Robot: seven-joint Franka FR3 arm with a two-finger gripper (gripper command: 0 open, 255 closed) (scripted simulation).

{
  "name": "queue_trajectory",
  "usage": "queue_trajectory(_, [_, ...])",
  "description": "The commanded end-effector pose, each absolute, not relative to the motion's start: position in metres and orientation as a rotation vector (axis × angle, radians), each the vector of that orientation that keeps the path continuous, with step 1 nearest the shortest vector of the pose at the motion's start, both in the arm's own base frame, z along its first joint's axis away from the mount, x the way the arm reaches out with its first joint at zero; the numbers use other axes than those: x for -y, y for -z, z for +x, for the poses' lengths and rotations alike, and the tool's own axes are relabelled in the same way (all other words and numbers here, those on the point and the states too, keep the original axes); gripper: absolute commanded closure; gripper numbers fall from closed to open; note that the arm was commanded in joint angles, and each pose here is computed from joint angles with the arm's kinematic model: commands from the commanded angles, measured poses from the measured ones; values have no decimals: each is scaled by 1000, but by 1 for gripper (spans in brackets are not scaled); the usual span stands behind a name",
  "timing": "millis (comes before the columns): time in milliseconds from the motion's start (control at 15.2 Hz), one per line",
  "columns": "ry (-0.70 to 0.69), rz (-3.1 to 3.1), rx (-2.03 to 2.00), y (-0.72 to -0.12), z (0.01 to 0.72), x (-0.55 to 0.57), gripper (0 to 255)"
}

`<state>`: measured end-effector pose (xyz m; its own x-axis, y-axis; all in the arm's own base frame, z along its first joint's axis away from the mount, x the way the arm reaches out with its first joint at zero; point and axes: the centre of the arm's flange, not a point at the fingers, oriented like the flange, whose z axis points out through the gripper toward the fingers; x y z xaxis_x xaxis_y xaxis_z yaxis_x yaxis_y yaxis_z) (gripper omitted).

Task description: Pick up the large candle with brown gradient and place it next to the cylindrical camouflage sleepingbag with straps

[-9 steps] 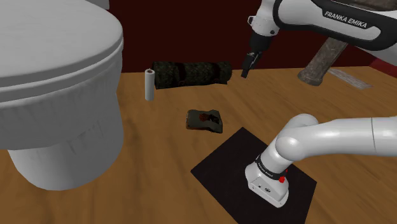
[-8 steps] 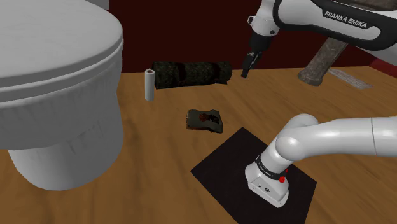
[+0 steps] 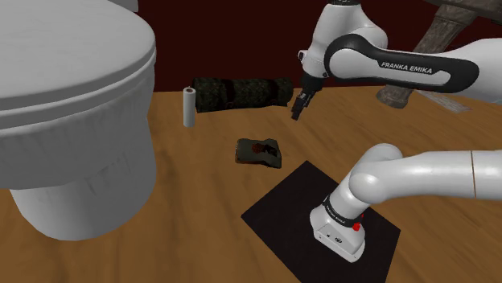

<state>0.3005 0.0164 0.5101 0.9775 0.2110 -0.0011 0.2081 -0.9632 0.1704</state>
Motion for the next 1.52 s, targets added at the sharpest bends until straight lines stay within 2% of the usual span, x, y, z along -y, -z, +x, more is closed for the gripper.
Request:
queue_trajectory(0, [-45, 2941, -334, -481, 305, -22, 0])
queue_trajectory(1122, [-169, 2821, -485, -258, 335, -48, 0])
queue_trajectory(1452, [-171, 2819, -487, -234, 339, -43, 0])
